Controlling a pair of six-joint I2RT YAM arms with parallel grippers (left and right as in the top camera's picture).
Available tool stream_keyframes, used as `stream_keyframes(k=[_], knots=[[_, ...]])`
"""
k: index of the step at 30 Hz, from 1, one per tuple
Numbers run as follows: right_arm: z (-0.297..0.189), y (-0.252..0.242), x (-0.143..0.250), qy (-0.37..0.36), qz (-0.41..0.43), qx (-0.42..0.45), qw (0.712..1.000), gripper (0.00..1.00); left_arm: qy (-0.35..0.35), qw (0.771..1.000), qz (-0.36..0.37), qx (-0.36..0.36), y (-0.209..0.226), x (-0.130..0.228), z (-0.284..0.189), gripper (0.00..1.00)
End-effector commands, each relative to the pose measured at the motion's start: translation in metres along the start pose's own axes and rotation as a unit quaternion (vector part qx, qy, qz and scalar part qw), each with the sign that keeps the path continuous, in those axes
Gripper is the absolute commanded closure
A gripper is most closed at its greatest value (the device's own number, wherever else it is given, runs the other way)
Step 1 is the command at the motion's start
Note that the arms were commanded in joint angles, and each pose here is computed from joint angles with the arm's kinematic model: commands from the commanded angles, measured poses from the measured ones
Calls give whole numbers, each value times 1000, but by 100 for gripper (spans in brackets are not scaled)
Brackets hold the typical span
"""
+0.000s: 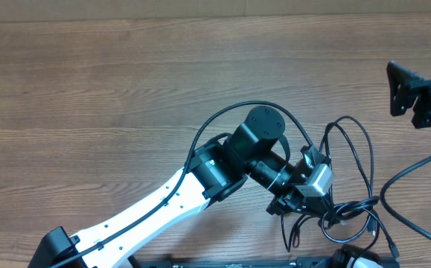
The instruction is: Untangle cables
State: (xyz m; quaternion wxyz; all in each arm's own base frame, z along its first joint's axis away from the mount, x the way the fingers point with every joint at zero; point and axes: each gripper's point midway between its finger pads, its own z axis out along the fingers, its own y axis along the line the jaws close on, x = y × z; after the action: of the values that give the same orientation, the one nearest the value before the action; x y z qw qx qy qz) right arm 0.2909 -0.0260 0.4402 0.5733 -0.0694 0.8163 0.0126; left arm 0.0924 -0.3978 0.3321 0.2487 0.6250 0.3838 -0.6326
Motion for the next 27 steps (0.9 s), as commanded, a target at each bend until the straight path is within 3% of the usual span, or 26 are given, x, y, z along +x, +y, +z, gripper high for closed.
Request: stream_keyframes(k=[1, 11, 19, 22, 27], knots=[[-3, -1, 3, 6, 36, 5, 999, 0, -5, 1000, 12, -25, 12, -4, -15, 96], [-9, 48, 41, 90, 135, -116, 980, 5, -27, 995, 92, -38, 23, -18, -55, 96], [-18, 80, 52, 108, 106, -216, 965, 5, -29, 990, 134, -38, 22, -22, -56, 96], [-19, 82, 53, 112, 110, -220, 963, 20, -28, 988, 144, -39, 23, -22, -56, 96], [-25, 93, 53, 113, 117, -254, 953, 21, -28, 987, 149, -51, 27, -23, -56, 96]])
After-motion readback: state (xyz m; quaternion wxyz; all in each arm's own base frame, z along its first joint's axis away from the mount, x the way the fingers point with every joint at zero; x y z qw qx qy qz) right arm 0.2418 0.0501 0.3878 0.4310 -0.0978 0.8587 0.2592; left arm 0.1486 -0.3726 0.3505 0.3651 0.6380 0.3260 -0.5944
